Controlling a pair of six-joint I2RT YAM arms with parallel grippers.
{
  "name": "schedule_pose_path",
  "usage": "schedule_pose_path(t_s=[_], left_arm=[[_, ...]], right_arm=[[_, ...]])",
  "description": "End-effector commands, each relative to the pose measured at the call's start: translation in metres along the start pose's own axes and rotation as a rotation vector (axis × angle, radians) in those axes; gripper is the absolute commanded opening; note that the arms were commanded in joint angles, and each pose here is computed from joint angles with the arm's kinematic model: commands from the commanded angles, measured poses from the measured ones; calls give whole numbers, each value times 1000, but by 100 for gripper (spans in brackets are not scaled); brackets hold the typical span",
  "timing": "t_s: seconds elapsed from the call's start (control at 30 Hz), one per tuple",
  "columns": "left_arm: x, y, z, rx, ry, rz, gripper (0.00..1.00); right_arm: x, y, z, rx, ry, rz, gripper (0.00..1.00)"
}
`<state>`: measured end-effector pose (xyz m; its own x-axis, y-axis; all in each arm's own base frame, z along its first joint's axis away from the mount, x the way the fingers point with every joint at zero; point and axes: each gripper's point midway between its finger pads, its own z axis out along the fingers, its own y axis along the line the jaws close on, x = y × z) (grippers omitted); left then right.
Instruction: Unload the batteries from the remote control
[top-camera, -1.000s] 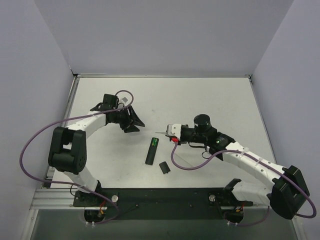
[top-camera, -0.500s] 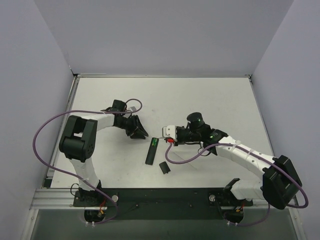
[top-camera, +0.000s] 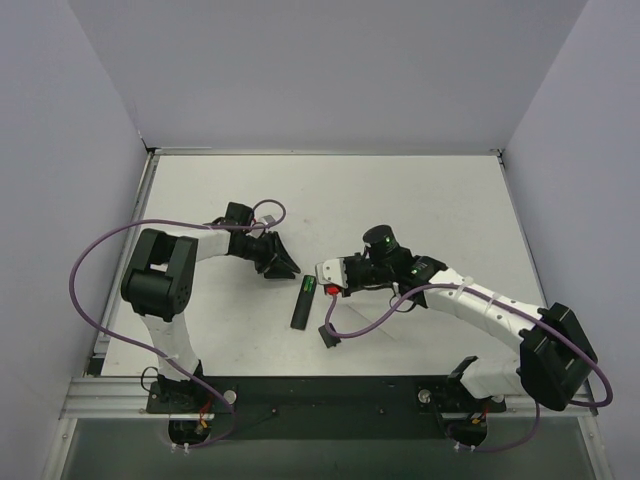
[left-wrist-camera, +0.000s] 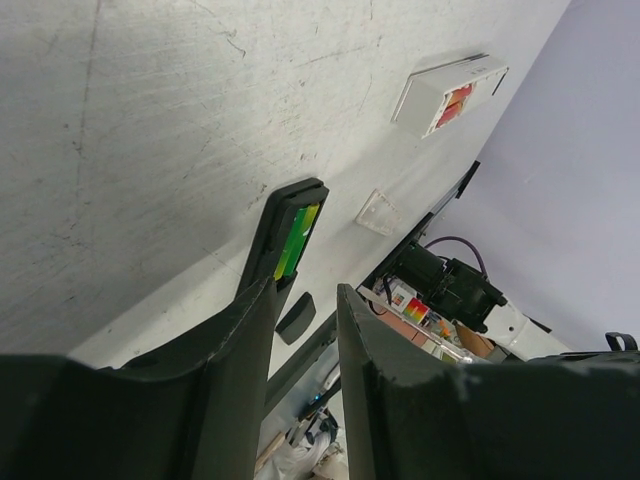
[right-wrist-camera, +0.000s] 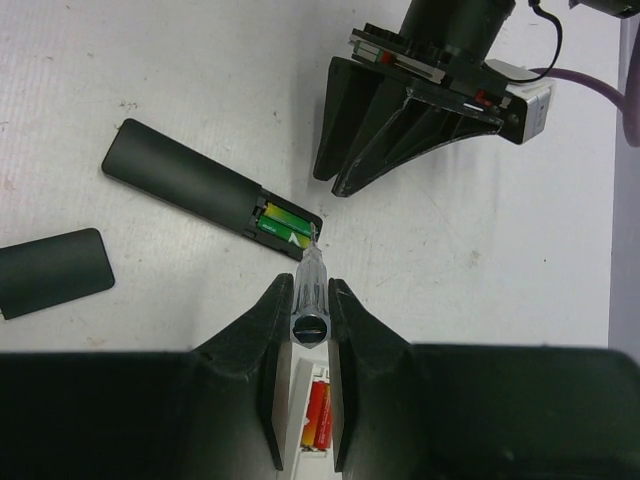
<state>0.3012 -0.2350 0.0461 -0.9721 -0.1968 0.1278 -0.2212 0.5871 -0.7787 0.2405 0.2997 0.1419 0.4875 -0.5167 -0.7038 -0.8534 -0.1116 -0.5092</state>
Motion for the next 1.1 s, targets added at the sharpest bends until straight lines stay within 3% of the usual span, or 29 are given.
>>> schedule_pose_path(t_s=[0.0, 0.33, 1.07], left_arm=[[-3, -7, -1, 48, 1, 22, 41], [-2, -1, 4, 37, 17, 0, 34], [11, -6, 29, 67, 99, -2, 34]], right_arm=[[-14, -4, 3, -38, -30, -60, 0], [-17, 0, 8, -95, -30, -102, 0], [-12, 13, 6, -53, 25, -105, 0]])
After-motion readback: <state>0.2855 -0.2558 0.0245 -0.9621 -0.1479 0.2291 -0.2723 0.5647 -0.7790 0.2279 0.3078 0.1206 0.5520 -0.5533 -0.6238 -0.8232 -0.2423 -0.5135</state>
